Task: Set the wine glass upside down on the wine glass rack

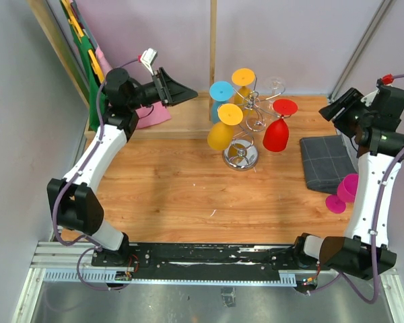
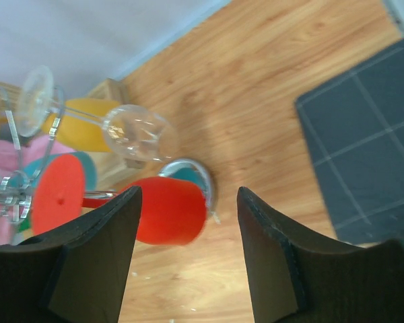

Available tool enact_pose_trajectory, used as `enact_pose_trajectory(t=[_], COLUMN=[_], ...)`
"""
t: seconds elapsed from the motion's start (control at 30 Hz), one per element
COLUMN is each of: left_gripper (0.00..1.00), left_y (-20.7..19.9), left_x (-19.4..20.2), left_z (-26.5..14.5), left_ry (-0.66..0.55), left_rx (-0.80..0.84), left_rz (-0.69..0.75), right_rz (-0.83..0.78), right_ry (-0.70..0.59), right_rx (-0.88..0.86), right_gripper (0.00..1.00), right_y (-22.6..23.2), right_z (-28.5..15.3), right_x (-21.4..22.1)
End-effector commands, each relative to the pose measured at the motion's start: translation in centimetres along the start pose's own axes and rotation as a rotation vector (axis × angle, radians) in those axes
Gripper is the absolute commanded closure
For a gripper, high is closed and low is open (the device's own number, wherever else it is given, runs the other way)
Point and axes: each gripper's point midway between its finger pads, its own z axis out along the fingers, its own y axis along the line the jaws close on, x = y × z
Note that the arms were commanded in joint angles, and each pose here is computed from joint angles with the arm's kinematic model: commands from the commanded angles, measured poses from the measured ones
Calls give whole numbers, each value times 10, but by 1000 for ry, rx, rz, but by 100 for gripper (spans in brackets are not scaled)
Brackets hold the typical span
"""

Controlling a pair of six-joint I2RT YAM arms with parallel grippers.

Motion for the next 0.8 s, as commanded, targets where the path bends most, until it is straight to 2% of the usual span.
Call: enact_pose_trajectory(t=[0.0, 0.07, 0.23, 0.43, 0.63, 0.77], left_gripper=[57, 57, 57, 58, 58, 58], left_y=[30, 29, 10, 21, 7, -2], left_x=[0, 5, 22, 44, 73, 75], left_z=[8, 15, 32, 40, 42, 37], left_ry=[17, 38, 72, 101, 125, 123], left_rx=[-190, -222, -173, -205, -209, -208], left_rz=[90, 131, 147, 112, 135, 138], right_rz=[-151, -194, -262, -316, -328, -329], right_ry=[48, 72, 97, 91, 112, 145], right_rx=[229, 308, 469, 617, 706, 755], right_gripper=[39, 37, 35, 36, 35, 32], right_y=[-43, -60, -98, -127, -147, -159], right_z=[-27, -37, -61, -85, -86, -81], right_x=[10, 18, 43, 56, 60, 65])
